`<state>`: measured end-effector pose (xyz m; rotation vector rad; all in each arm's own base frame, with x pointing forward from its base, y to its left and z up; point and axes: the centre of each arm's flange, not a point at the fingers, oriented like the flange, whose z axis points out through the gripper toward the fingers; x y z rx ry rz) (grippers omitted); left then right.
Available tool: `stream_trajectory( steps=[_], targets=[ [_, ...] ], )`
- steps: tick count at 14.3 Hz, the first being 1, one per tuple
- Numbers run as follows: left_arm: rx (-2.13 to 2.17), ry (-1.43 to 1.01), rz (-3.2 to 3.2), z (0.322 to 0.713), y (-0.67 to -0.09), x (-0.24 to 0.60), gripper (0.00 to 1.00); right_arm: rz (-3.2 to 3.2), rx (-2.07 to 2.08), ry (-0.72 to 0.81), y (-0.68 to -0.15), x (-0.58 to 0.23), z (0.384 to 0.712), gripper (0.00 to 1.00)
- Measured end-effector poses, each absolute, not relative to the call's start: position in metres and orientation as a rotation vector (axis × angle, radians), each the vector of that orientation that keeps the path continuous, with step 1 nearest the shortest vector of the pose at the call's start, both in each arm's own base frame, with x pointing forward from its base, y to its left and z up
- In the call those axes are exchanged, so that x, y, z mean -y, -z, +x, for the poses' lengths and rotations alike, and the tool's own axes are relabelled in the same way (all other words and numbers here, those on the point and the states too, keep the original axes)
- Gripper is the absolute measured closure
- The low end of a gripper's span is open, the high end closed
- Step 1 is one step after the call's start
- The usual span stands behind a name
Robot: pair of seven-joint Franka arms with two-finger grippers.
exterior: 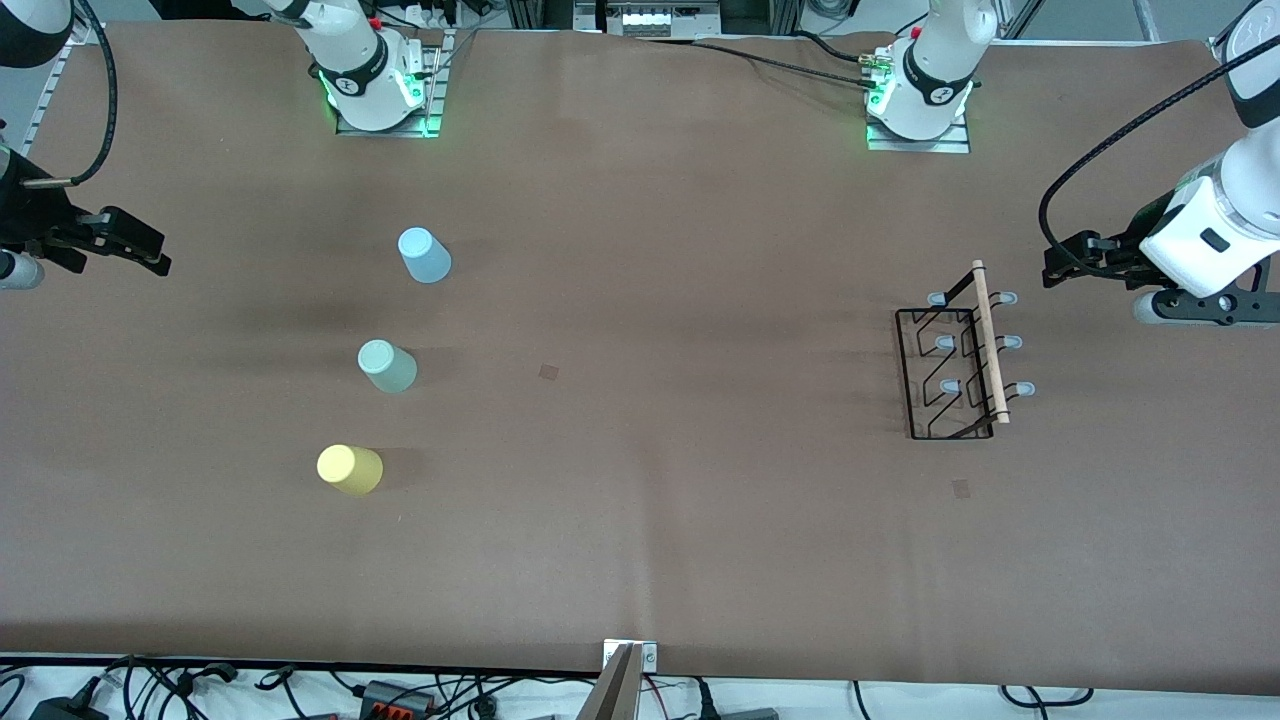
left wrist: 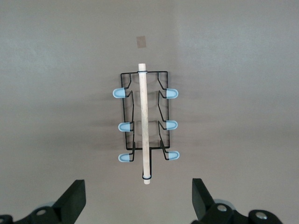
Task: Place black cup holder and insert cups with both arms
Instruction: 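Lower the left gripper onto the wooden dowel of the black rack, then grasp the rack dowel with the left gripper while the right gripper reaches the teal cup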
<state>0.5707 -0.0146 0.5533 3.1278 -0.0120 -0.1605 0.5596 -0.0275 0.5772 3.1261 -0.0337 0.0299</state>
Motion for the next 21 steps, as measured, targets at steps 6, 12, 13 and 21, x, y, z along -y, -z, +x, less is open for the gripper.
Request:
stream_trajectory(
  steps=[6,12,13,21],
  targets=[
    [0.012,0.155,3.128,0.572,-0.552,0.015,0.0,3.126,0.033,-0.028,-0.577,0.027,0.56,0.0],
    [0.051,0.116,3.105,0.592,-0.487,0.031,0.0,3.127,0.031,0.007,-0.564,0.027,0.565,0.0],
    [0.056,0.114,3.102,0.595,-0.461,0.034,0.0,3.127,0.031,0.016,-0.56,0.027,0.566,0.0],
    [0.045,0.188,3.099,0.567,-0.343,0.033,0.0,3.103,-0.102,0.315,-0.438,-0.027,0.603,0.0]
  ],
)
